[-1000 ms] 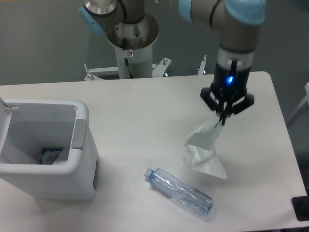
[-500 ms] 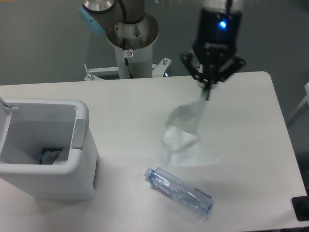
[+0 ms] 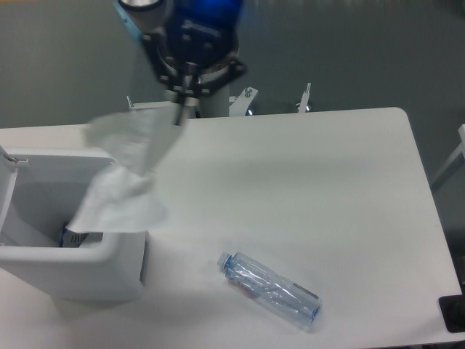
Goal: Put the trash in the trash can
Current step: 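Lower the bag into the bin and open the gripper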
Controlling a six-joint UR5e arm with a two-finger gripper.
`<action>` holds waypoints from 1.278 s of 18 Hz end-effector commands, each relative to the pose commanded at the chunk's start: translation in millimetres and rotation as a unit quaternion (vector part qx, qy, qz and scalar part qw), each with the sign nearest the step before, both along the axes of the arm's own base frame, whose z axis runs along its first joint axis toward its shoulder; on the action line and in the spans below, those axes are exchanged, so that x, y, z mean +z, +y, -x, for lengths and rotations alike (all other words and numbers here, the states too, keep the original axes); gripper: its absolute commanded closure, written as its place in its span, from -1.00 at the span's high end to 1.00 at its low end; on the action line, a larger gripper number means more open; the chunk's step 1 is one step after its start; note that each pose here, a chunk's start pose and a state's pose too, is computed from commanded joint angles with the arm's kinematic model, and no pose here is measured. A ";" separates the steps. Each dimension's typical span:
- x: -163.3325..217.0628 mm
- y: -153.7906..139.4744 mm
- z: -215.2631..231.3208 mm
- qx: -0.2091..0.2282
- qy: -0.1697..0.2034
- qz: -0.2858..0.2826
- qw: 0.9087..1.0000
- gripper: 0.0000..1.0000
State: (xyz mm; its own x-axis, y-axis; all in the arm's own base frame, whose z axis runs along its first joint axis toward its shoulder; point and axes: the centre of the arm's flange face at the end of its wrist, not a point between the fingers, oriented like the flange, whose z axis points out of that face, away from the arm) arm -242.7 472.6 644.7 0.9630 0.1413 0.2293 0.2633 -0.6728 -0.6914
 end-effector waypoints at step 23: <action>-107.8 72.2 -58.8 -0.200 0.139 0.059 0.968 0.57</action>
